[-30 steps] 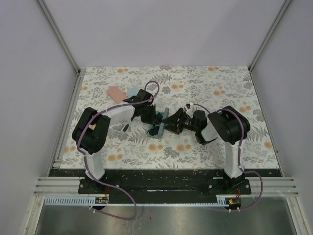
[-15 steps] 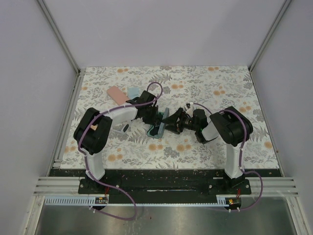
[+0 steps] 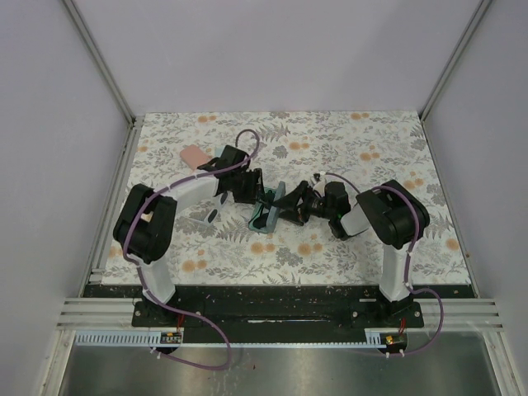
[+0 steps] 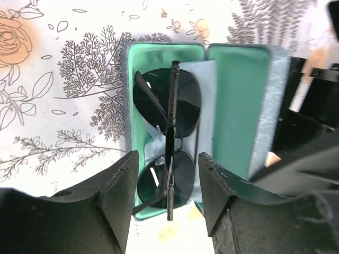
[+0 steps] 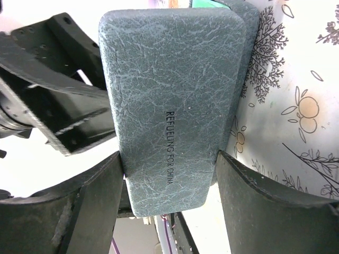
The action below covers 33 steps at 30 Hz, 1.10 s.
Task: Organize the sunglasses
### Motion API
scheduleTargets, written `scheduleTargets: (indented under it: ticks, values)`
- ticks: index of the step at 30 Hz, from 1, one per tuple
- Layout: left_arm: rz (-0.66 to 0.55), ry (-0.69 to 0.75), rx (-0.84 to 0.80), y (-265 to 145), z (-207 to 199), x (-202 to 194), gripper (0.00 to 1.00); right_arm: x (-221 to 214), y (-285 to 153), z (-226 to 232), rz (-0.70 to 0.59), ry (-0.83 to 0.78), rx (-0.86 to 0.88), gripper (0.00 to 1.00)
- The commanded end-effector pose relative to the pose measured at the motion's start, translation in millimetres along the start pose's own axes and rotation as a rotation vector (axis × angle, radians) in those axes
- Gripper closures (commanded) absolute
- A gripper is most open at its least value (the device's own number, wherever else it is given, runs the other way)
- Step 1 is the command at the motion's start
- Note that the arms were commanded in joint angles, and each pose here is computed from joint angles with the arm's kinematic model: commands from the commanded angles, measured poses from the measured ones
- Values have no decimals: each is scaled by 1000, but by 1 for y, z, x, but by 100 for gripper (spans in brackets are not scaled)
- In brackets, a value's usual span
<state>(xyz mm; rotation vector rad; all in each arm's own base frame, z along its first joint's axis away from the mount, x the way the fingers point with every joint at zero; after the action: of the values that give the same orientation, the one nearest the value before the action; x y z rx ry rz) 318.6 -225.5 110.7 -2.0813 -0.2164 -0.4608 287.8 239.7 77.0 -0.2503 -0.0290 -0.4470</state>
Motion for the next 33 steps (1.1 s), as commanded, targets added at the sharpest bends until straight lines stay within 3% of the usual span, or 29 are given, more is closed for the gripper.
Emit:
scheduleTargets:
  ticks: [1,5,9,19,33]
  values:
    - [-124,-2,-142,-40,-18,21,47,8,-2,9,-3,-67,-30,39]
    - [-175,-53,-183,-48,-9,19,49,9,-3,12,20,-95,-105,39]
    - [-149,-99,-220,-35,3,5,68,12,-3,16,31,-104,-123,39]
    - [-147,-185,-261,-18,25,-20,89,15,-3,6,65,-113,-279,40]
    - [-194,-223,-263,-23,42,-20,96,36,-9,19,111,-235,-650,39]
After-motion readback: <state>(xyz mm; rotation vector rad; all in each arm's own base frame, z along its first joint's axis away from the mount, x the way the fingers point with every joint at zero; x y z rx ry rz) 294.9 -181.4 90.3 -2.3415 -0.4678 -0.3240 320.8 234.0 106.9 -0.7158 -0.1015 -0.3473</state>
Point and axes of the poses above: each gripper's point midway between its finger pads, its own y axis out along the fingers, its own z axis along the line the jaws close on, x = y × z, the point moved 7 cm from there along -y, back along the fingers, and after that the axes turned 1 degree about y, right-handed, at the moved point
